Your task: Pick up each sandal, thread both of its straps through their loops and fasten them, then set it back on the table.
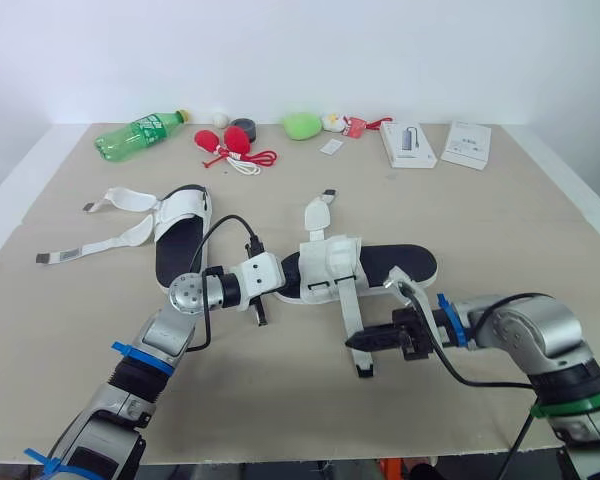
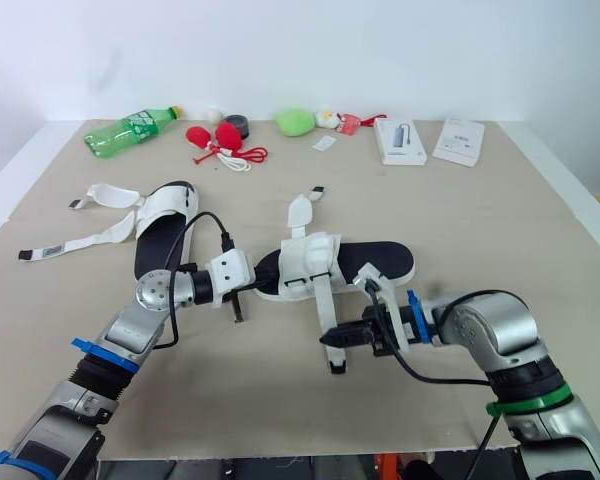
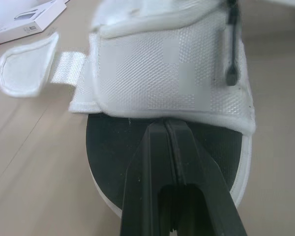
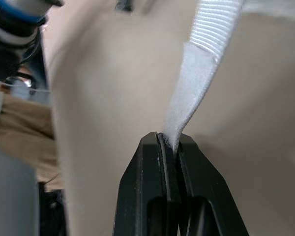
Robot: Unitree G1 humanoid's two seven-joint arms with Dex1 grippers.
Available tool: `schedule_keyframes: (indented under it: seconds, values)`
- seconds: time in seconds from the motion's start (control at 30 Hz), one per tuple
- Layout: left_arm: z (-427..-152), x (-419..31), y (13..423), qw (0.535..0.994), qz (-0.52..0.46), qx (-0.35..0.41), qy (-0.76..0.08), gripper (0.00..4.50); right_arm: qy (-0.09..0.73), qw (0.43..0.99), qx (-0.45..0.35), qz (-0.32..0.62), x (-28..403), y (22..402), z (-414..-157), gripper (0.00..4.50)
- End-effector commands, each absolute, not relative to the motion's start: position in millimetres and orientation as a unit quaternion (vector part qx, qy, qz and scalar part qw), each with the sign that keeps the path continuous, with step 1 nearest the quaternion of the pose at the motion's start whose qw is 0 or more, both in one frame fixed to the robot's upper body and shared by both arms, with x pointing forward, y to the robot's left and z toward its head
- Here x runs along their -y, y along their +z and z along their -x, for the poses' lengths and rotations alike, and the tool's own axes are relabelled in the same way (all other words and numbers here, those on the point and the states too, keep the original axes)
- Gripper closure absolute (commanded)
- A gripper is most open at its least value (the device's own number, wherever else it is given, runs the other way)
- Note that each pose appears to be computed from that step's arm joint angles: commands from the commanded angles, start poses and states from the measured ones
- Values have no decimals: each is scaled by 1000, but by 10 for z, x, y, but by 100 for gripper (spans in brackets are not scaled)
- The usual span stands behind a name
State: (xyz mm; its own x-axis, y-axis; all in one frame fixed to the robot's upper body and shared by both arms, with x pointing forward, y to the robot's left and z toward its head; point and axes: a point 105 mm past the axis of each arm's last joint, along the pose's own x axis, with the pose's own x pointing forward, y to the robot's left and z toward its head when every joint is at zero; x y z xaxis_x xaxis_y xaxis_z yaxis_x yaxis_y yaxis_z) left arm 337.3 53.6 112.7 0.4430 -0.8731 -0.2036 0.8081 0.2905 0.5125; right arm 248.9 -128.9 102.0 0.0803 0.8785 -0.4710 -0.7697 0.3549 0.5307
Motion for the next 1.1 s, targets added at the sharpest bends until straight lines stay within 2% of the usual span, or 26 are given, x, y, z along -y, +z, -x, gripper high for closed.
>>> schedule_keyframes:
  seconds: [0.03, 0.2, 0.27, 0.3, 0.37, 0.4, 0.43, 0.47, 0.53, 0.6, 0.77, 0.83, 0.87, 1.0, 1.1]
  values:
    - [-3345, -547, 934, 796, -286, 19, -533, 450, 569, 730, -372, -68, 1251, 1066, -2421, 436]
    - [-3357, -525, 935, 794, -287, 20, -536, 450, 564, 738, -363, -70, 1215, 1115, -2458, 436]
    - [-3361, -518, 931, 793, -287, 20, -537, 450, 571, 735, -358, -74, 1181, 1193, -2445, 370]
    - [-3362, -513, 928, 793, -288, 20, -537, 450, 580, 733, -349, -63, 1166, 1247, -2432, 358]
    - [-3365, -507, 924, 792, -288, 20, -538, 450, 592, 738, -323, -13, 1179, 1324, -2438, 302]
    - [-3368, -505, 923, 792, -288, 20, -538, 450, 597, 737, -317, 12, 1201, 1342, -2432, 245]
    - [-3368, -502, 922, 791, -289, 20, -538, 450, 610, 732, -298, 62, 1270, 1401, -2434, 211]
    - [-3369, -501, 922, 791, -289, 20, -539, 450, 621, 724, -280, 107, 1343, 1479, -2439, 198]
    - [-3374, -506, 921, 790, -290, 20, -540, 450, 646, 700, -241, 185, 1450, 1614, -2443, 102]
    - [-3383, -515, 921, 790, -291, 19, -539, 450, 670, 679, -161, 254, 1491, 1763, -2501, 48]
    - [-3393, -530, 922, 790, -293, 19, -539, 450, 669, 594, 82, 439, 1444, 1993, -2668, 48]
    - [-3389, -522, 920, 790, -293, 20, -539, 450, 646, 500, 187, 545, 1367, 1892, -2688, 48]
    - [-3389, -520, 920, 790, -293, 20, -539, 450, 642, 456, 217, 576, 1346, 1822, -2670, 48]
    - [-3382, -516, 917, 790, -292, 20, -538, 450, 628, 377, 283, 619, 1263, 1512, -2632, 48]
    - [-3380, -528, 918, 791, -293, 20, -537, 450, 624, 354, 307, 625, 1236, 1371, -2623, 48]
